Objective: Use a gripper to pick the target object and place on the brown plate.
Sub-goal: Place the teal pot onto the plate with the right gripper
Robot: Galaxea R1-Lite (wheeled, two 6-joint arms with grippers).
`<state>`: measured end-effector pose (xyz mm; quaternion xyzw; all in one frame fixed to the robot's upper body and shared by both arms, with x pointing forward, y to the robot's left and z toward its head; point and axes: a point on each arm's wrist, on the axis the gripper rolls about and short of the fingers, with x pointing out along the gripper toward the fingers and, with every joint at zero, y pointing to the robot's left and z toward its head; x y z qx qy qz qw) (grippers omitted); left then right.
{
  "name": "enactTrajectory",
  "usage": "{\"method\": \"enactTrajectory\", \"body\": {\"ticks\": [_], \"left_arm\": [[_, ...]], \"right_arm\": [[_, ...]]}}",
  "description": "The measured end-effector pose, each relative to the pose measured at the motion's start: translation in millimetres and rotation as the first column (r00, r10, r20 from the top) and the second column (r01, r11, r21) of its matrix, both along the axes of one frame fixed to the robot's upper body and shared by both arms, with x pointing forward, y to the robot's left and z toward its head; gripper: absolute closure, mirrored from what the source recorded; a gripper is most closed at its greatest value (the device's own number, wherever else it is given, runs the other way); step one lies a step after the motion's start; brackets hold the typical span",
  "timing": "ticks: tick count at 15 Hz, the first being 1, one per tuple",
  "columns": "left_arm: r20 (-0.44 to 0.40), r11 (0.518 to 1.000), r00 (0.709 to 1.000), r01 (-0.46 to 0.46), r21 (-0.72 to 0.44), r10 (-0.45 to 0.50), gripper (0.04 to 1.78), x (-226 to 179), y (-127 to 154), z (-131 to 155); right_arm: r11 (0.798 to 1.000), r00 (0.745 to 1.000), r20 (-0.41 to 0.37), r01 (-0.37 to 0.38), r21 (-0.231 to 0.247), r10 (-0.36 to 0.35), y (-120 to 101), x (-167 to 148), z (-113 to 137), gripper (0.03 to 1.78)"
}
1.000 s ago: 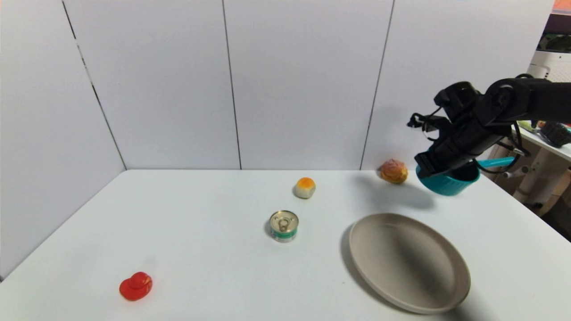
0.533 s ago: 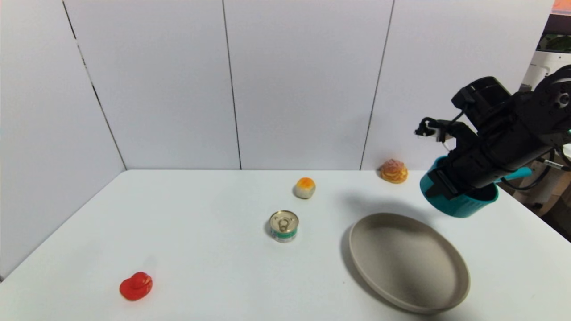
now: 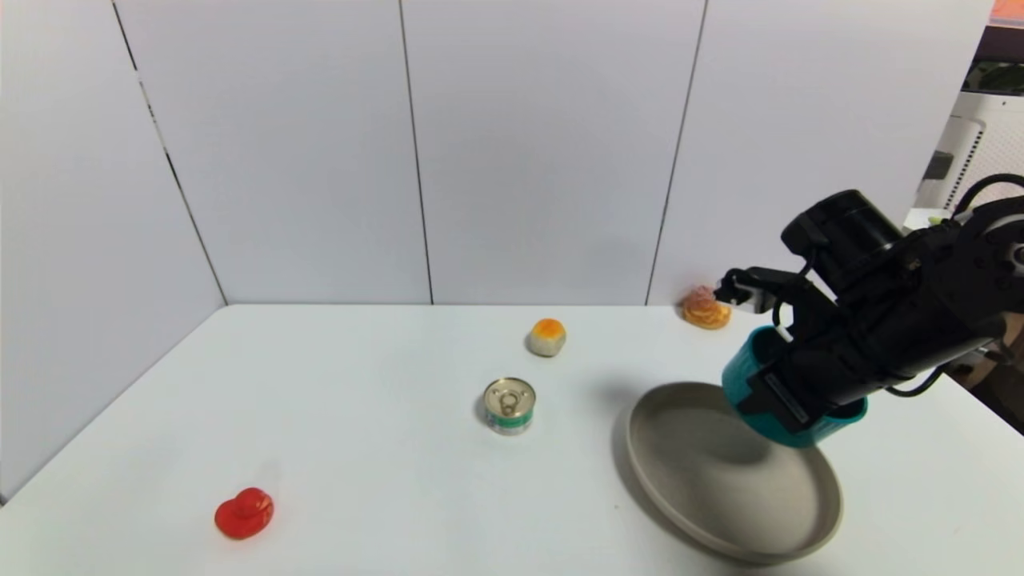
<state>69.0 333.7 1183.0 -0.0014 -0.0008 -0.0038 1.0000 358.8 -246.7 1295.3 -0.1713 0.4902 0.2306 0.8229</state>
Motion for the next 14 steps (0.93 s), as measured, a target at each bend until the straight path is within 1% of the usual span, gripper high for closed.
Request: {"method": "enactTrajectory", "body": {"ticks": [6, 7, 9, 12, 14], "left_arm": [[0.0, 1.0, 1.0, 0.0, 0.0, 0.0, 0.13, 0.0, 0.0, -0.1], [-0.001, 1.0, 1.0, 0.0, 0.0, 0.0, 0.13, 0.1, 0.0, -0.2], [-0.001, 1.0, 1.0, 0.0, 0.0, 0.0, 0.13, 0.1, 0.0, -0.2], [-0.001, 1.0, 1.0, 0.0, 0.0, 0.0, 0.13, 0.1, 0.0, -0.2], [0.0, 1.0, 1.0, 0.0, 0.0, 0.0, 0.13, 0.0, 0.0, -0.1]], "right_arm": [[0.998, 0.998, -0.028, -0.063, -0.014, 0.063, 17.8, -4.0, -29.9, 1.68], [0.998, 0.997, -0.037, -0.068, -0.017, 0.067, 18.6, -5.5, -32.5, 1.47], [0.997, 0.996, -0.053, -0.075, -0.022, 0.074, 19.3, -8.3, -36.1, 1.15], [0.996, 0.995, -0.055, -0.082, -0.023, 0.081, 20.3, -11.4, -35.9, 0.82], [0.996, 0.996, -0.028, -0.085, -0.017, 0.084, 19.8, -15.2, -28.5, 0.66]]}}
